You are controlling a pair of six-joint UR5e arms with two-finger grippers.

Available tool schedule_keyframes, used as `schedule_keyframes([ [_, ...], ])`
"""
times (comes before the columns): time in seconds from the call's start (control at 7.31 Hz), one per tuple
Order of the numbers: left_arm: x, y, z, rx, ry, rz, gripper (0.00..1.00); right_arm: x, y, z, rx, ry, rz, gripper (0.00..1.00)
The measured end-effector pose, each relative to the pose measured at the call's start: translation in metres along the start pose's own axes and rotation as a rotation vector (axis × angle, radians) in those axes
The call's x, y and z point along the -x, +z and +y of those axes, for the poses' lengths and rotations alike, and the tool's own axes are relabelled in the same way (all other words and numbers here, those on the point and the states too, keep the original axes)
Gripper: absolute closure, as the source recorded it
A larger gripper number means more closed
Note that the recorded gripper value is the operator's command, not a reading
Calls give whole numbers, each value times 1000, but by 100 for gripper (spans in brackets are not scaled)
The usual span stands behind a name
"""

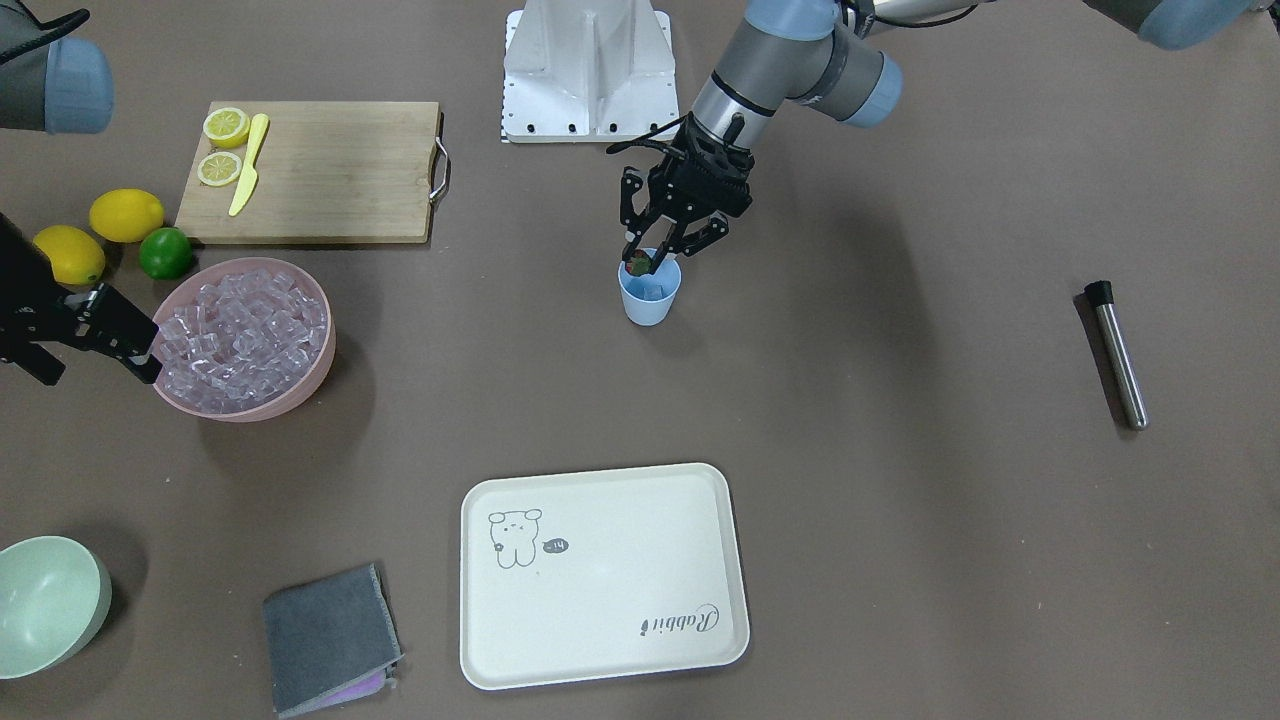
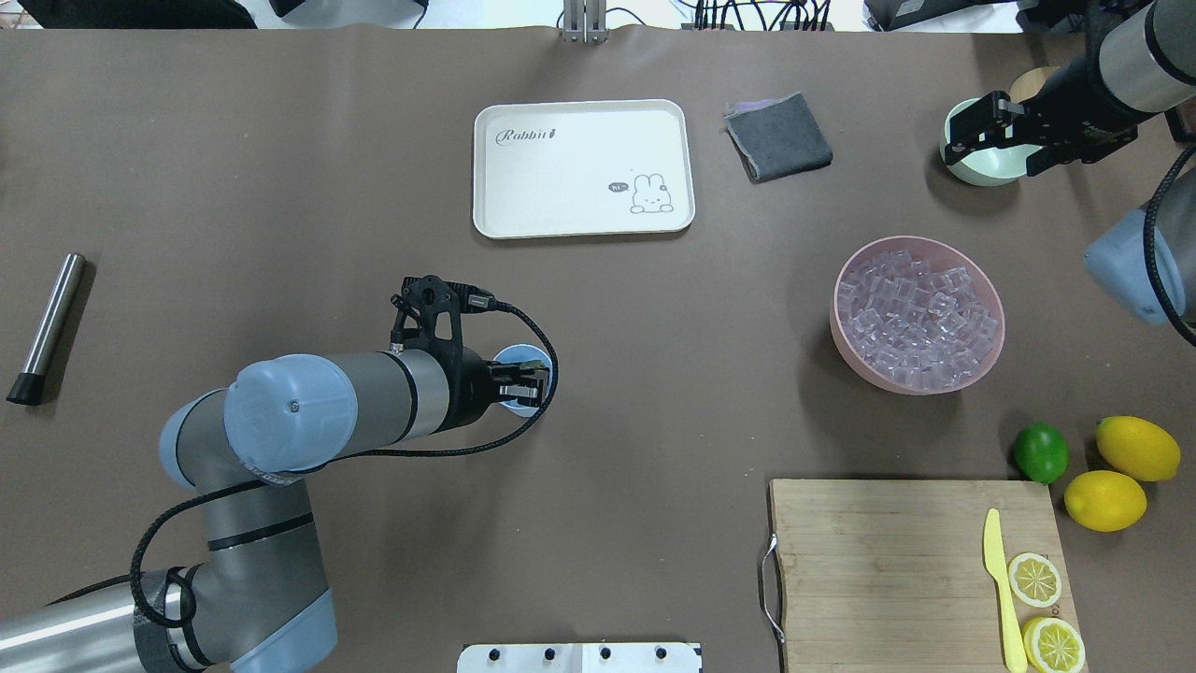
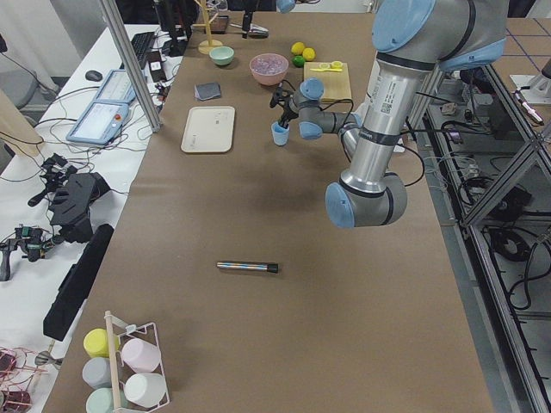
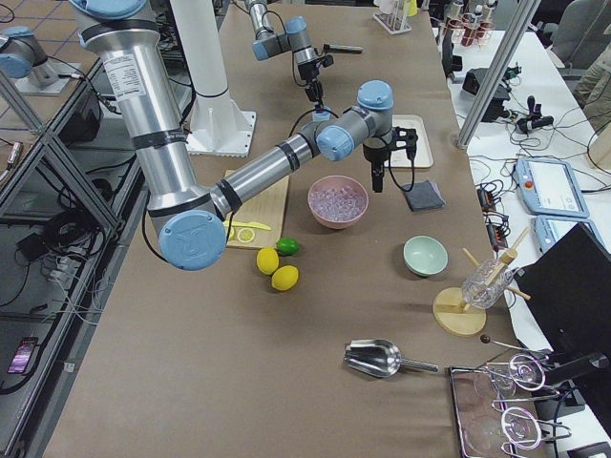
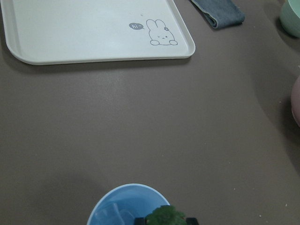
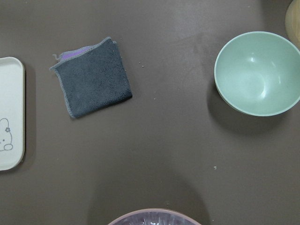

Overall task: Mash ice and strawberries in cup
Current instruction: 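Open the left gripper to drop the strawberry into the cup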

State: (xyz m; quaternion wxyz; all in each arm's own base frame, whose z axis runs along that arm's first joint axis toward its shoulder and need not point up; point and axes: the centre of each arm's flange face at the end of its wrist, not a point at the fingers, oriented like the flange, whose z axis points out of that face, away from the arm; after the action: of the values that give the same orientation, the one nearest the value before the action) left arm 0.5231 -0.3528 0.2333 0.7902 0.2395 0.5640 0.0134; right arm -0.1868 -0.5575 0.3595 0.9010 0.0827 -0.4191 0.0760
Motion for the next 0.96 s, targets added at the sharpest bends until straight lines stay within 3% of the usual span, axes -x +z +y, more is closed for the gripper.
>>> schedule_keyframes([
  [0.14, 2, 3, 2, 3, 3, -7, 3, -1, 0, 0, 0, 1, 2, 0],
  [0.68, 11, -7, -14, 9, 12, -32, 3, 0, 0, -2, -2, 2, 2, 0],
  [0.96, 56, -54, -64, 75, 23, -131, 3, 0, 0, -2, -1, 2, 1, 0],
])
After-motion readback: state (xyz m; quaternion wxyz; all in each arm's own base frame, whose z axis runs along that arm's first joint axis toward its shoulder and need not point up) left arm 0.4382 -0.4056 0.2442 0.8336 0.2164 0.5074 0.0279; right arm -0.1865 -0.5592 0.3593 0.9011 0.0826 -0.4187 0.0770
